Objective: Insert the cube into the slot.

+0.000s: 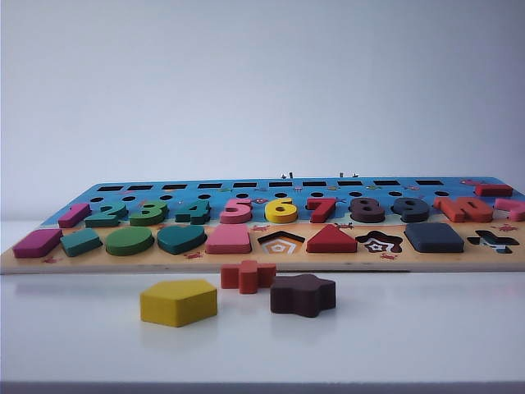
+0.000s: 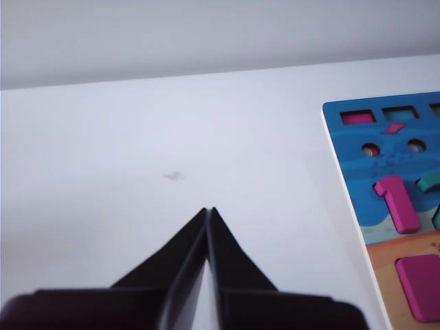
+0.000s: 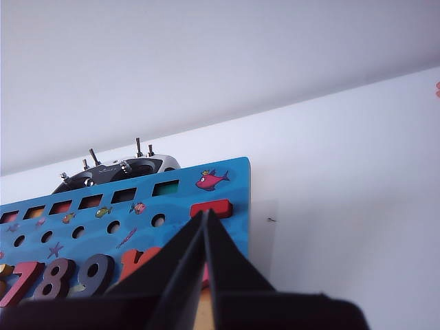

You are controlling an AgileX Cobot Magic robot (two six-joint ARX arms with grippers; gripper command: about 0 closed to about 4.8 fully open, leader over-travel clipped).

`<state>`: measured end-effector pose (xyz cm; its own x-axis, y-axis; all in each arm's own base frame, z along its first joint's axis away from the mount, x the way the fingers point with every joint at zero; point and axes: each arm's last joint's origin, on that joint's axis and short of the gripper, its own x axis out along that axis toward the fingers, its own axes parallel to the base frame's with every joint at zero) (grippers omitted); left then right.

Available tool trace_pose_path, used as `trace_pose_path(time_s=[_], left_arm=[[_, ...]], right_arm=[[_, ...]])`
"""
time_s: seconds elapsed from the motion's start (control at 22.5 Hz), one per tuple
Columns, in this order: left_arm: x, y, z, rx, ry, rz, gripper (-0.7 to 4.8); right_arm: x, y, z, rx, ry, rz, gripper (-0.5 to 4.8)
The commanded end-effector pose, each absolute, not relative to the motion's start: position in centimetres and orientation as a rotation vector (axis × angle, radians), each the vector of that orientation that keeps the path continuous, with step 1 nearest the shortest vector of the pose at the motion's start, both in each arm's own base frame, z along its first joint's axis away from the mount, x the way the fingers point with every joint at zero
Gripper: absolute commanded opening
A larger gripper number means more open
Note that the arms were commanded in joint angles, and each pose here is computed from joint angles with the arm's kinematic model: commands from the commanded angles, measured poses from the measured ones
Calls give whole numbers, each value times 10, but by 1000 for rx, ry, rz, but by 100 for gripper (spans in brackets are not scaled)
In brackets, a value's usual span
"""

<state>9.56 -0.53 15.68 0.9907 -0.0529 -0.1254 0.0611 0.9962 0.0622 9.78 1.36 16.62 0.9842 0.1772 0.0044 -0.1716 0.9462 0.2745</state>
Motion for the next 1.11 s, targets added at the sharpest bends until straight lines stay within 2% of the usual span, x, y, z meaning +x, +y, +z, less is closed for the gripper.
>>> trace_pose_path(time_s=[0.04, 1.11], left_arm=[[97, -5, 152, 68, 131, -51, 7], [97, -5, 152, 67, 127, -54, 7]], right_arm=[[97, 12, 166, 261, 11, 163, -8], [97, 12, 166, 261, 18, 159, -4]])
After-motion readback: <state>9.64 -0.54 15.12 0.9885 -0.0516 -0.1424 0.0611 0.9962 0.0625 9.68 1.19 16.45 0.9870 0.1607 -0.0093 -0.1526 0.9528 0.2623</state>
